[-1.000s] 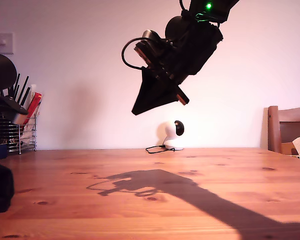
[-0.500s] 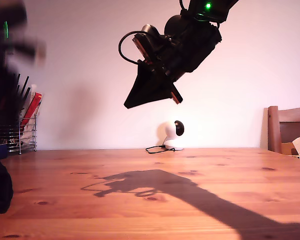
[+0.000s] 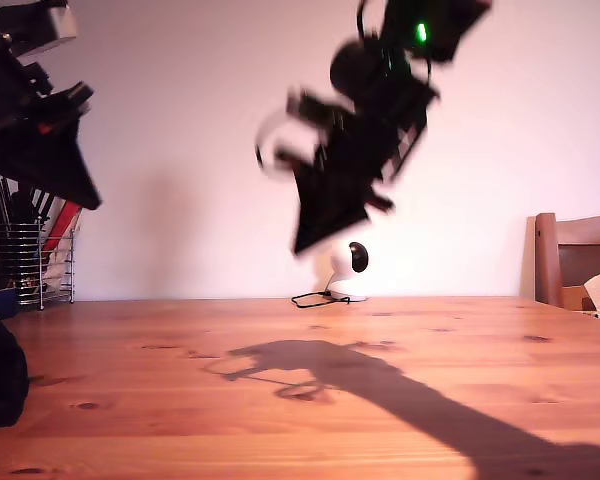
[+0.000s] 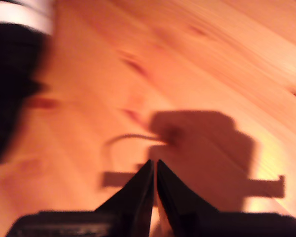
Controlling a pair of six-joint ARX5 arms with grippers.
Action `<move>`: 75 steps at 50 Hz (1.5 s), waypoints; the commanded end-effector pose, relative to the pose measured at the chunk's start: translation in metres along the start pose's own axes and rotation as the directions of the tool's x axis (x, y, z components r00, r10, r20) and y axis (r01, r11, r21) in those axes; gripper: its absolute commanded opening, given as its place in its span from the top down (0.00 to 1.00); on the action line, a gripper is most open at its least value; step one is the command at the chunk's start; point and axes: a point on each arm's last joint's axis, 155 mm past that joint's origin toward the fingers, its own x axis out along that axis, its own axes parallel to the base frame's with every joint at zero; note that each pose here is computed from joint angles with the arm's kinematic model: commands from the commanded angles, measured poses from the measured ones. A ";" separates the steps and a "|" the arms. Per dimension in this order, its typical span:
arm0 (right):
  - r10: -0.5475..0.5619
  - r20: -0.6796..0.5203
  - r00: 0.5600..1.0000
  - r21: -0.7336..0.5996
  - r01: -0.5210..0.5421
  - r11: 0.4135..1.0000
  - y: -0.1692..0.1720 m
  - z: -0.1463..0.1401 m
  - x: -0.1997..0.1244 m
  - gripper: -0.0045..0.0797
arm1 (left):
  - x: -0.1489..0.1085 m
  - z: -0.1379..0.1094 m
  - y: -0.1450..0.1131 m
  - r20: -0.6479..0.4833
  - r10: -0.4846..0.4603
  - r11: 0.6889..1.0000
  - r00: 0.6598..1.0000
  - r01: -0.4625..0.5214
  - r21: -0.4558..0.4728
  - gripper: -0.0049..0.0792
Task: Fold the shorts in front of you. After folding it, place it to the left side.
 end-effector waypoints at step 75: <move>-0.217 0.658 0.721 -0.010 0.297 0.955 0.068 -0.064 -0.218 0.96 | -0.131 -0.004 -0.057 0.537 -0.035 0.999 0.843 0.029 0.020 0.96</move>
